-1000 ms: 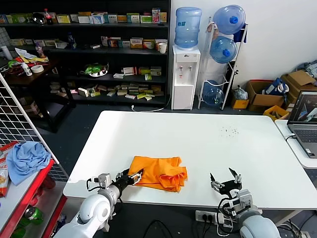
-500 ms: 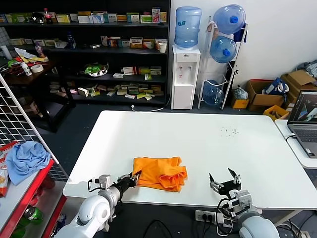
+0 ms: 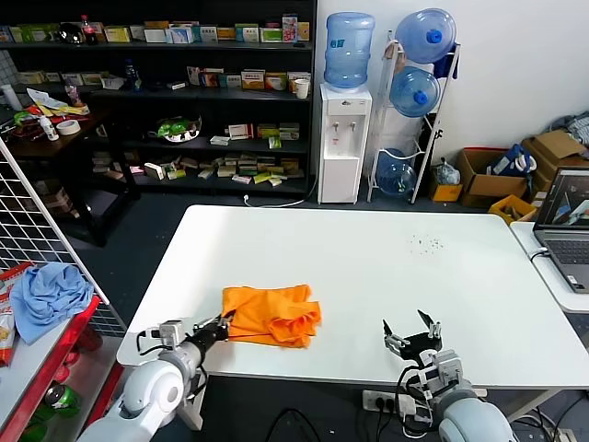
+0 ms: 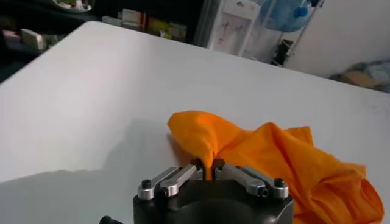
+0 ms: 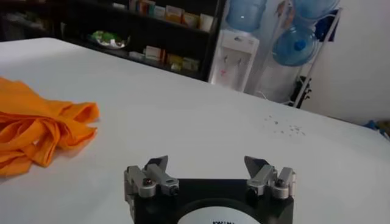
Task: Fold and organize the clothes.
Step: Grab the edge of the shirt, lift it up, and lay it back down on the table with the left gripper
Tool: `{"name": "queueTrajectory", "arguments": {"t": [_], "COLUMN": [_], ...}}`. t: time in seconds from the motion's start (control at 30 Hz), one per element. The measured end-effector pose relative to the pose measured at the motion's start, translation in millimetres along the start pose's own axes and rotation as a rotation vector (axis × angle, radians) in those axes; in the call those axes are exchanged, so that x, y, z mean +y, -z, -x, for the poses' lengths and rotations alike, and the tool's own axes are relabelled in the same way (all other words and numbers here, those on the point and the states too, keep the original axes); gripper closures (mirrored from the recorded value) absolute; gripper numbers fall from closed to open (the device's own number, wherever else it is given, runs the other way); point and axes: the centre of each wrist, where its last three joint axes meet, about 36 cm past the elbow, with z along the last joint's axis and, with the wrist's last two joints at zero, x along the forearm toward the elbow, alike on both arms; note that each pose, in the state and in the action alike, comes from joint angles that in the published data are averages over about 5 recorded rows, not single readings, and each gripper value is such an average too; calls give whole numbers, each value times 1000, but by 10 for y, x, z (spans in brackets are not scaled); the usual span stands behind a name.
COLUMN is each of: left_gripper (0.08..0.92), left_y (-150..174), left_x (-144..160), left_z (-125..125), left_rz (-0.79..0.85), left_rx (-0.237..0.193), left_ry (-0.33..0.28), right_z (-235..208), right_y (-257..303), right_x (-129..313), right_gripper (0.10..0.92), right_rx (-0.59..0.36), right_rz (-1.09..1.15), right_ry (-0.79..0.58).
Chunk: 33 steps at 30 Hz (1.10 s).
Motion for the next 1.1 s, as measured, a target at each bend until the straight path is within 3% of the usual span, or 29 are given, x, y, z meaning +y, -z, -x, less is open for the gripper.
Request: {"name": "queueTrajectory", "arguments": {"t": [0.47,0.67,0.87,1.1], "left_gripper": [844,844,844,844], "left_y": [522,756,976,1153], "left_x": [1105,1498,1781,1912], "left_z": [-320,-473,-616,-751], "left_rz": [180,316,445,560], "left_rx": [-93,-138,-168,-176], "left_ry": [377,510,600,642], "right_z": [69,84,93,103], "right_y": [100,96,84,78], "right_x": [71,94,104,127], "right_gripper": [200,200,200,200], "right_rx": [-23,-30,-35,-38], "right_rz": [11,17,21,25], "right_ry": [26,32,35,39]}}
